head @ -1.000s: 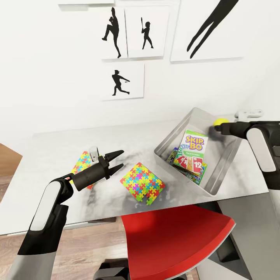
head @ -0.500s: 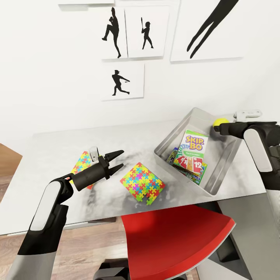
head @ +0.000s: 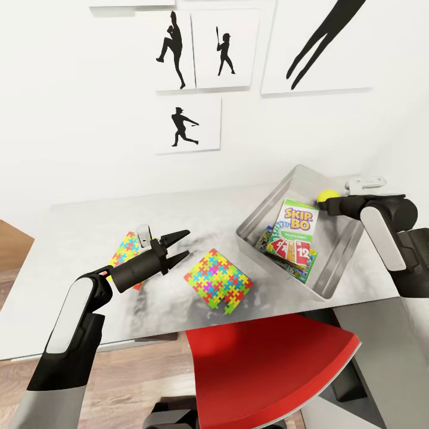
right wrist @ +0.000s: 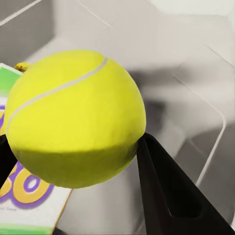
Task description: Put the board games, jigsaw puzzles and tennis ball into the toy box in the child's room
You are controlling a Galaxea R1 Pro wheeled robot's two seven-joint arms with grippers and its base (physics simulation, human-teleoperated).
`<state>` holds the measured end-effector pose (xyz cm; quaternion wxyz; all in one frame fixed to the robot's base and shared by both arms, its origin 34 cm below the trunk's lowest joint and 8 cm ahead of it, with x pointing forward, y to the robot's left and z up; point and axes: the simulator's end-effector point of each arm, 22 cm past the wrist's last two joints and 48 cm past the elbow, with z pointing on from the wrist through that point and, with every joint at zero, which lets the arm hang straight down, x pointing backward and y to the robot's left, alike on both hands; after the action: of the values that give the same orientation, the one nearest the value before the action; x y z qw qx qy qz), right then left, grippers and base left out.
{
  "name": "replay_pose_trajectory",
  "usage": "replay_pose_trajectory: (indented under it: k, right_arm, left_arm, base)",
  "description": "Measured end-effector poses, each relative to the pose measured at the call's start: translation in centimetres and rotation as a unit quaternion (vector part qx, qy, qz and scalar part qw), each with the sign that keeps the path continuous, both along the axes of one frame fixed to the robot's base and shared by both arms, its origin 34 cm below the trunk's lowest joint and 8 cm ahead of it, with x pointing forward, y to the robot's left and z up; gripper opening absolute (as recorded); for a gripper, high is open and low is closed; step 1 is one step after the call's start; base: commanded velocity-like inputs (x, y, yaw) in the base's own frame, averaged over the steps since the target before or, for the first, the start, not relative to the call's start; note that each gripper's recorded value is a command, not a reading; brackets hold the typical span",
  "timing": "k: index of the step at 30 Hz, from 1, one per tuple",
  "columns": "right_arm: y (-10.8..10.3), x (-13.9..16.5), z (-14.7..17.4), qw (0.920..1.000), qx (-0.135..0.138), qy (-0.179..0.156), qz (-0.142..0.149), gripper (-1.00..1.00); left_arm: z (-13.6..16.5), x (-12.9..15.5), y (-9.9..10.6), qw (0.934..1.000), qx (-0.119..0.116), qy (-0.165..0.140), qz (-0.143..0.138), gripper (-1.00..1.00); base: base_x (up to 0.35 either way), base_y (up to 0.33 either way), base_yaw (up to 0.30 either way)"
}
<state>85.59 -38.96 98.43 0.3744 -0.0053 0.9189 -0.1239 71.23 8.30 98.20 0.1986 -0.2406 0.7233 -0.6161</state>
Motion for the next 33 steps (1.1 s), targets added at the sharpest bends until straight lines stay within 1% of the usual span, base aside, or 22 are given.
replay_pose_trajectory:
  k: [22, 33]
  right_arm:
    - [-0.6, -0.7, -1.1, 0.9999, -0.005, 0.012, -0.002, -1.0]
    - [-0.5, -1.0, -1.6, 0.9998, -0.004, 0.018, -0.003, -1.0]
  left_arm:
    - [0.0, 0.0, 0.0, 1.0, 0.0, 0.0, 0.0, 1.0]
    - [0.0, 0.0, 0.0, 1.0, 0.0, 0.0, -0.001, 1.0]
  base:
    - [0.0, 0.0, 0.0]
    - [0.0, 0.0, 0.0]
